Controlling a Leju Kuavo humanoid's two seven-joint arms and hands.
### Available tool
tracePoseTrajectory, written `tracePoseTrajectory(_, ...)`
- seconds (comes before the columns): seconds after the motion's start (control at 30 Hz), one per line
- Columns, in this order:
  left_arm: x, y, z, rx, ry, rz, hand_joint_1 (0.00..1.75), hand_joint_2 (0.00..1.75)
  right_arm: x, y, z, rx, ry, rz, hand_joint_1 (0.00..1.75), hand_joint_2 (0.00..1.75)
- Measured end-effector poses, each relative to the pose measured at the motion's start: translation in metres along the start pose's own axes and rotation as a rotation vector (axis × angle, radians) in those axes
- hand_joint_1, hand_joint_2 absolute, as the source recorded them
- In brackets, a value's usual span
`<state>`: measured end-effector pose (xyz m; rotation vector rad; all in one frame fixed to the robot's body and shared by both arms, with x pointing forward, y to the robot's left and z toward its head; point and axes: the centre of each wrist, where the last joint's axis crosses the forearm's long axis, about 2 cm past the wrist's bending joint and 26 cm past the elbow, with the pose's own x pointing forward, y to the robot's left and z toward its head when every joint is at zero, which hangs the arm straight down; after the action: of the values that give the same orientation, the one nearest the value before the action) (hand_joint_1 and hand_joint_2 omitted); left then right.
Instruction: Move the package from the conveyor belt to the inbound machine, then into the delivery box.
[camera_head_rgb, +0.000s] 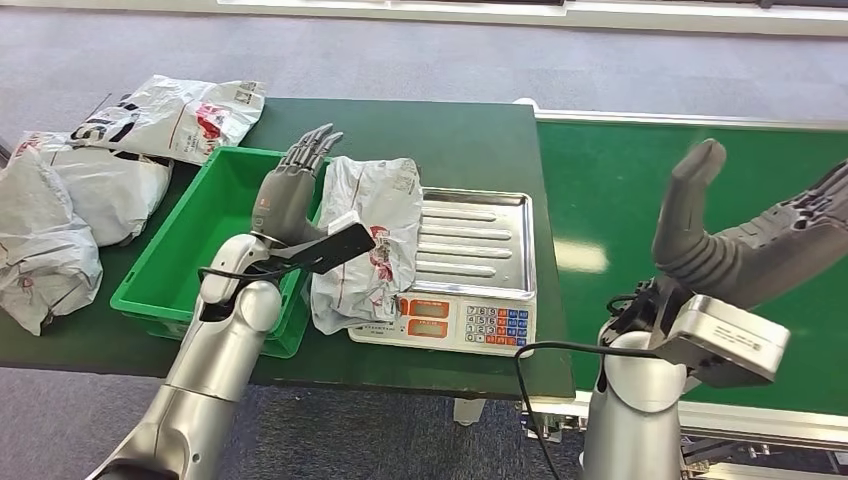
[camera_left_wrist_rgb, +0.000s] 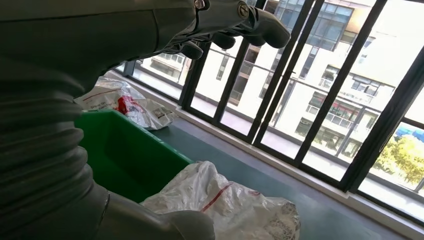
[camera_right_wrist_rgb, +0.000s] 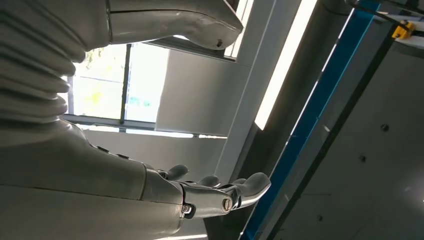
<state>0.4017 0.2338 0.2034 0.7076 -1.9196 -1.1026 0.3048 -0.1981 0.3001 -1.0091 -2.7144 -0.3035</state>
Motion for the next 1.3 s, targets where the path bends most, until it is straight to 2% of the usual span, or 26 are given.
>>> tracePoseTrajectory(0.27, -0.013, 0.002, -0.011, -0.076, 0.009, -0.014, 0.00, 1.75, -0.001, -0.001, 0.000, 0.012, 0.011, 0.026, 0.00, 1.75)
tracePoseTrajectory(0.4, -0.023, 0.001, -0.017, -0.245, -0.008, 0.033, 0.00, 1.75, -0.002, -0.001, 0.001, 0.009, 0.008, 0.018, 0.00, 1.75)
tracePoseTrajectory(0.5, -0.039, -0.001, -0.016, -0.389, -0.013, 0.088, 0.00, 1.75, -0.003, 0.000, 0.002, 0.012, 0.015, 0.009, 0.00, 1.75)
tracePoseTrajectory(0.6, -0.053, -0.001, -0.012, -0.465, 0.007, 0.101, 0.00, 1.75, -0.004, 0.001, 0.004, 0.015, 0.020, 0.004, 0.00, 1.75)
tracePoseTrajectory(0.8, -0.068, 0.001, -0.009, -0.517, 0.045, 0.095, 0.00, 1.75, -0.005, 0.003, 0.006, 0.022, 0.025, 0.001, 0.00, 1.75)
tracePoseTrajectory(1.3, -0.077, 0.004, -0.009, -0.573, 0.071, 0.101, 0.00, 1.75, -0.006, 0.004, 0.009, 0.030, 0.029, -0.005, 0.00, 1.75)
